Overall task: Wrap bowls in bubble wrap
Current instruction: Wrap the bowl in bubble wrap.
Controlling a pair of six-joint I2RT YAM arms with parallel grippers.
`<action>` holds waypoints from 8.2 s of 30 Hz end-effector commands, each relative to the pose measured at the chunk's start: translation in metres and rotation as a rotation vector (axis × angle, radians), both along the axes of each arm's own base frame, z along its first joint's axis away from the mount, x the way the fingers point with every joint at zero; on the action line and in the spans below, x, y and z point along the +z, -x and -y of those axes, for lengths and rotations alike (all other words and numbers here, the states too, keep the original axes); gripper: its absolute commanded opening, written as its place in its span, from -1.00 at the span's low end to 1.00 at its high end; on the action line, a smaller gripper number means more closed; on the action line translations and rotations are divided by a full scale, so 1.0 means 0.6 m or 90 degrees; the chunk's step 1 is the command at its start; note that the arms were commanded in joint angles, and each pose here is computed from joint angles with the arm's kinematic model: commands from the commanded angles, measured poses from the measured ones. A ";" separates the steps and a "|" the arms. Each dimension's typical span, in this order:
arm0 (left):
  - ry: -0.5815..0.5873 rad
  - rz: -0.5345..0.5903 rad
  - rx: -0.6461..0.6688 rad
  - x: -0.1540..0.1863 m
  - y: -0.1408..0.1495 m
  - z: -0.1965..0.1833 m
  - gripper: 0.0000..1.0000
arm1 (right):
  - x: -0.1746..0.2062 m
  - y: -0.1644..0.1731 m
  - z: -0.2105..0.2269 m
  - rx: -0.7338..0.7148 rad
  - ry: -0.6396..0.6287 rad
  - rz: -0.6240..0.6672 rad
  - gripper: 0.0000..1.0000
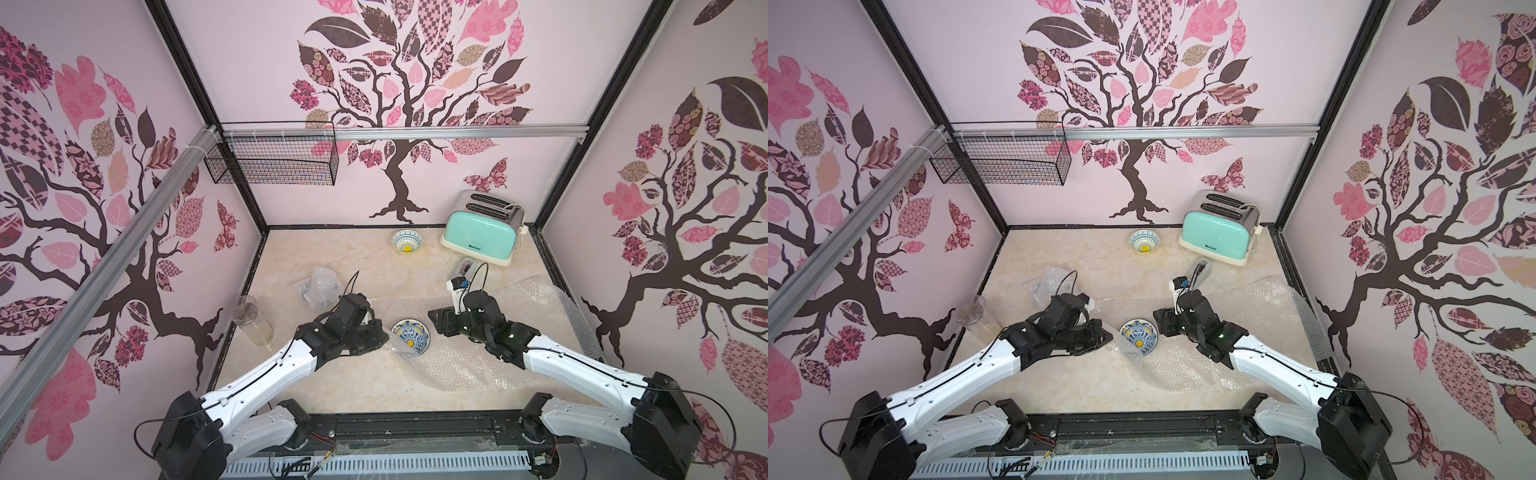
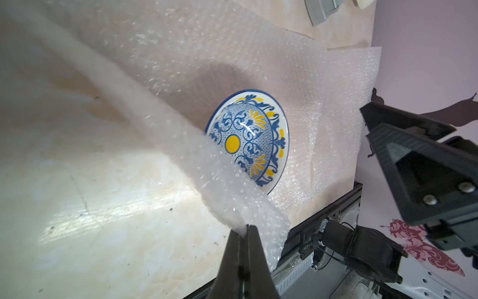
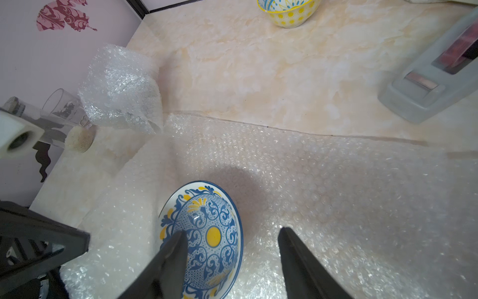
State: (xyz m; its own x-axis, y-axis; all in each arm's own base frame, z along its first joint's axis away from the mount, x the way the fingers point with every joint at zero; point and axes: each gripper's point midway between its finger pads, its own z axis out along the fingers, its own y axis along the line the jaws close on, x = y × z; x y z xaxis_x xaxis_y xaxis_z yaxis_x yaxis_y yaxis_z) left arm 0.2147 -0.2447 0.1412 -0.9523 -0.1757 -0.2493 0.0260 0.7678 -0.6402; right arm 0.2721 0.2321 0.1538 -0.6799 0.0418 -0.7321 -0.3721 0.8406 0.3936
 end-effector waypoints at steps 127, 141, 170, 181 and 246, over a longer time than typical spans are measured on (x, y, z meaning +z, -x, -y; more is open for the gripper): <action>0.108 0.271 -0.231 -0.032 -0.024 0.094 -1.00 | -0.212 0.008 -0.068 0.082 0.100 -0.160 -0.45; 0.007 0.170 -0.269 -0.126 -0.015 0.113 -1.00 | -0.149 -0.018 -0.030 0.043 0.059 -0.143 0.00; -0.041 0.188 -0.301 -0.124 -0.014 0.132 -1.00 | -0.120 0.013 -0.050 0.113 0.028 -0.215 0.28; -0.026 0.202 -0.303 -0.091 -0.012 0.137 -0.88 | -0.169 0.037 -0.028 0.113 0.064 -0.249 0.13; -0.207 -0.058 -0.020 -0.187 -0.039 -0.041 -0.29 | -0.088 -0.024 0.027 -0.001 0.053 -0.121 0.28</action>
